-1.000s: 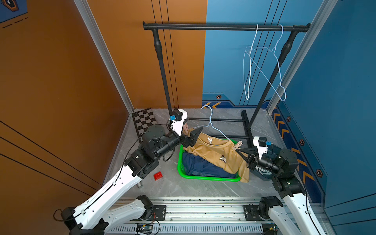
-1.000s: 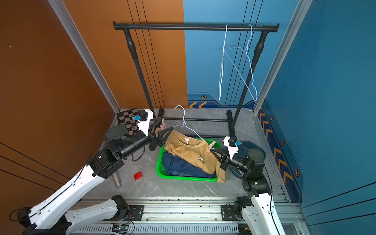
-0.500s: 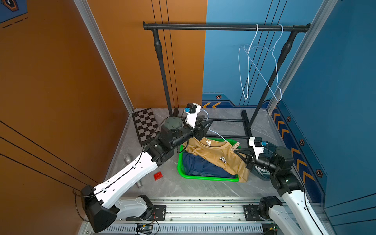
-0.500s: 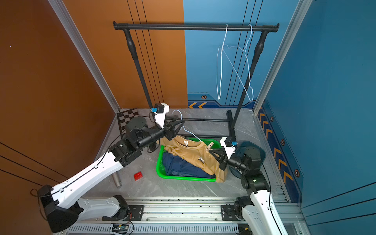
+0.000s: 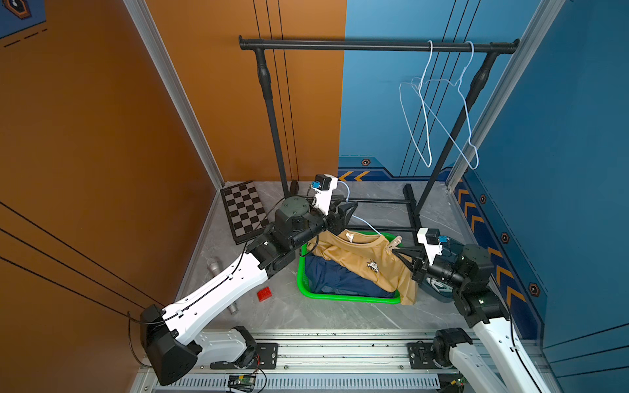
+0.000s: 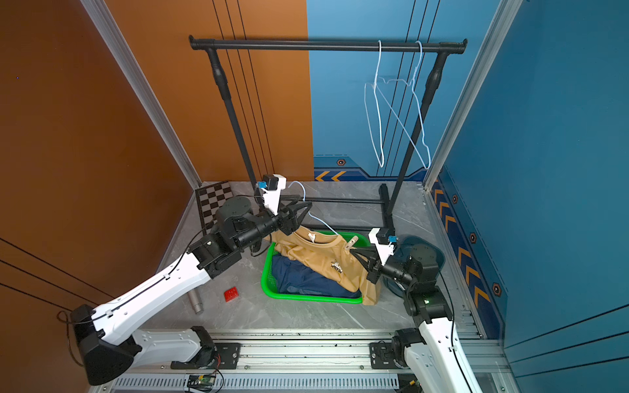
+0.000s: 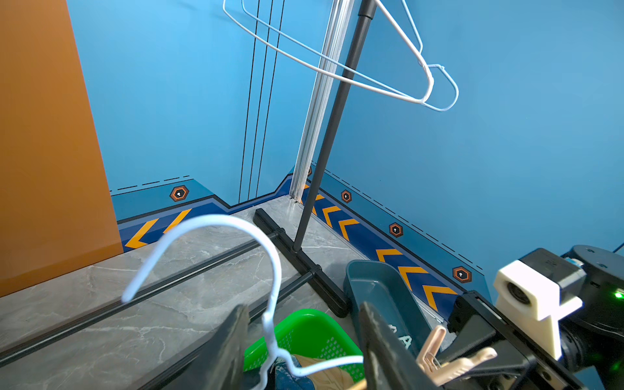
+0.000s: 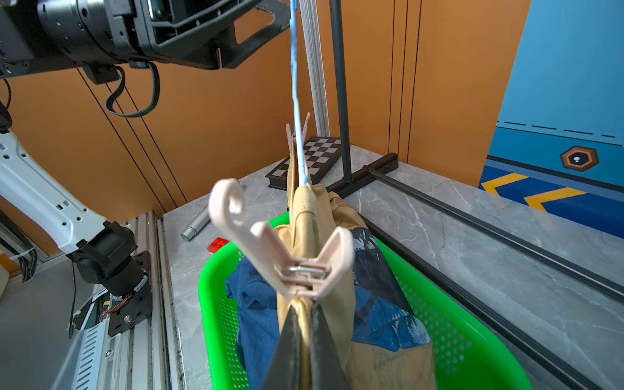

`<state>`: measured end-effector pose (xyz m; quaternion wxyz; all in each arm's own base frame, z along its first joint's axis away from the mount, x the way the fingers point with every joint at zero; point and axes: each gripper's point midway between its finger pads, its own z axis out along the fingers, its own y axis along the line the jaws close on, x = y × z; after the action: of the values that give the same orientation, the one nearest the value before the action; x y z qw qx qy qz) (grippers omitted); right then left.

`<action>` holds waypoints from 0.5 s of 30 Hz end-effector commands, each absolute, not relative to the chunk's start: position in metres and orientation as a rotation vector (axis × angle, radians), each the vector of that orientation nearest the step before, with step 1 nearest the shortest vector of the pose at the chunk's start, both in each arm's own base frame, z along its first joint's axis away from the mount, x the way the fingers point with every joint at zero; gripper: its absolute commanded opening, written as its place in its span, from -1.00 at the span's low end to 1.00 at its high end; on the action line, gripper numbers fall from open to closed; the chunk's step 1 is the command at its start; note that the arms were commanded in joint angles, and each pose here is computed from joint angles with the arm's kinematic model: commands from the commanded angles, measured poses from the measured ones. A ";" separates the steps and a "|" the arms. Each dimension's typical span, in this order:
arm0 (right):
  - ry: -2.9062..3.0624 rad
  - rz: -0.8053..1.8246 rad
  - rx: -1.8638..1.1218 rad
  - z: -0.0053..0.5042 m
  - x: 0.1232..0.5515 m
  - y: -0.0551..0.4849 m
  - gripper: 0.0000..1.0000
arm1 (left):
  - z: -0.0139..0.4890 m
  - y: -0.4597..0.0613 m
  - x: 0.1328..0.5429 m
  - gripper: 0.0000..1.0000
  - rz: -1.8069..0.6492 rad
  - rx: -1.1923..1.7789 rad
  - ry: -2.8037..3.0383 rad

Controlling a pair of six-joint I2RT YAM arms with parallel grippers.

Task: Remove the clothespins securing t-shirts to the hanger
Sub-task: Pick up the hanger from the clothes rail.

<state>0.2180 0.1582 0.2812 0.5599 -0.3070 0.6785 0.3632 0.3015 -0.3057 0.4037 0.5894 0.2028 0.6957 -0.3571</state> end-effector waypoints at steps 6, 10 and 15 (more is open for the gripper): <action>1.544 0.824 -0.750 0.299 0.217 0.159 -1.00 | 0.405 -0.311 0.308 -0.27 -0.866 0.469 1.627; 1.537 0.817 -0.749 0.302 0.218 0.159 -1.00 | 0.402 -0.314 0.309 -0.29 -0.879 0.467 1.637; 1.534 0.822 -0.754 0.304 0.218 0.160 -1.00 | 0.400 -0.314 0.311 -0.34 -0.875 0.464 1.642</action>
<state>0.2192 0.1586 0.2841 0.5621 -0.3081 0.6775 0.3608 0.3120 -0.3150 0.3832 0.5661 0.1995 0.7141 -0.3603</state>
